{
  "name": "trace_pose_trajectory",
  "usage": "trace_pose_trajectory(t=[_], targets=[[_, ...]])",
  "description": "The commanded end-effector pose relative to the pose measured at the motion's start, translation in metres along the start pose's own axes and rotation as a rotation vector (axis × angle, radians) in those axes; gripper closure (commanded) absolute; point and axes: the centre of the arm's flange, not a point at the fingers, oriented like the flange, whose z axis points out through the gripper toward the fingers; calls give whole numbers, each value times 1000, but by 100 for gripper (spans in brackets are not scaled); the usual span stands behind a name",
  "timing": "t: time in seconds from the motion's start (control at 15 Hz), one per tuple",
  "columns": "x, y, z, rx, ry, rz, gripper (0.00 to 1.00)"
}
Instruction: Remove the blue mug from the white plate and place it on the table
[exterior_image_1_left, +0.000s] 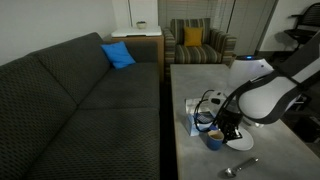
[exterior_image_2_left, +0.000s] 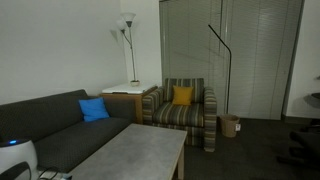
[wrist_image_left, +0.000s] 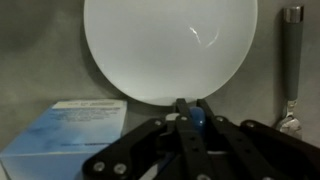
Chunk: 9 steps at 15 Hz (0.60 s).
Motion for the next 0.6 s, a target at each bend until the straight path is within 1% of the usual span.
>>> trace_pose_trajectory(t=[0.0, 0.13, 0.2, 0.27, 0.33, 0.47, 0.53], targets=[[-2, 1, 15, 10, -28, 13, 97], [-1, 2, 16, 16, -31, 13, 97], [-1, 2, 16, 17, -34, 13, 95], [0, 3, 16, 18, -35, 14, 90], [0, 3, 15, 17, -32, 17, 67], [-1, 1, 17, 20, -35, 23, 55], [-1, 0, 18, 21, -36, 26, 47]])
